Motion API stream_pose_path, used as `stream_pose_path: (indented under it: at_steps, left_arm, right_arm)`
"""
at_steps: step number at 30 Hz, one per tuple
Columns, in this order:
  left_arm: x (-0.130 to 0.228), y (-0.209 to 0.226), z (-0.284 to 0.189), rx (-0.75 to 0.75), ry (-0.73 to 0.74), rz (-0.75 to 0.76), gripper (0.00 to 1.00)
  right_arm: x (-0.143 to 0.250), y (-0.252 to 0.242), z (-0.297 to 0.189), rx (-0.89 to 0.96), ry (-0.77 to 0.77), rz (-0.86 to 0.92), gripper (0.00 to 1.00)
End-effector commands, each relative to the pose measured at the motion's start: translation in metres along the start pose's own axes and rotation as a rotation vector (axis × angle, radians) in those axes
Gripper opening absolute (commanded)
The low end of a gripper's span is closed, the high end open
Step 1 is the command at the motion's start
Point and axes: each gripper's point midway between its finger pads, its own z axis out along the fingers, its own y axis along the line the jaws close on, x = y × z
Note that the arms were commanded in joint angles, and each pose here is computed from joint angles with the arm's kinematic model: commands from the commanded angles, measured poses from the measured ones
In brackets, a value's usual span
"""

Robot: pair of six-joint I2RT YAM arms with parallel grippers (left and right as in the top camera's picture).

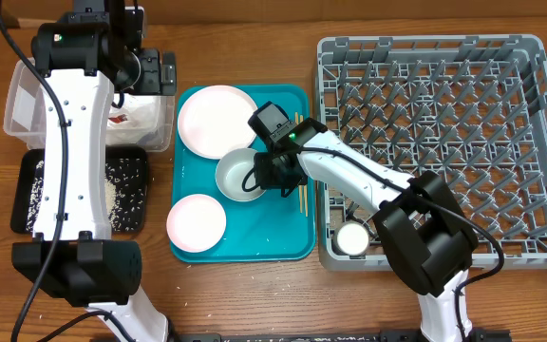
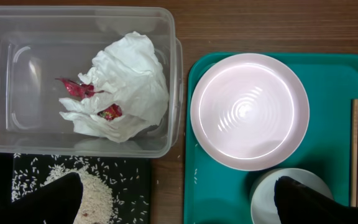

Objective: Sort waste into correct bins and load items into the dishwasher
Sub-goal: 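Reach the right gripper to the white bowl on the tray and grasp, then carry the bowl to the back-left of the rack and set it down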

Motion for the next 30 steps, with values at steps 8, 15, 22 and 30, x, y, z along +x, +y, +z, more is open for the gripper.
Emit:
stream_pose_path:
  at_steps: [8, 15, 22, 30]
  left_arm:
    - [-0.008, 0.007, -0.01, -0.033, -0.041, -0.01, 1.0]
    - [-0.008, 0.007, -0.01, -0.033, -0.041, -0.01, 1.0]
    - [-0.008, 0.007, -0.01, -0.033, -0.041, -0.01, 1.0]
    - [-0.008, 0.007, -0.01, -0.032, -0.041, -0.01, 1.0]
  right_arm:
    - [-0.027, 0.007, -0.053, 0.032, -0.116, -0.01, 0.04]
    - [-0.076, -0.014, -0.175, 0.233, -0.435, -0.001, 0.04]
    - [-0.108, -0.086, -0.29, 0.763, -0.863, 0.111, 0.04]
    - [-0.129, -0.145, -0.295, 0.981, -0.905, 0.218, 0.04]
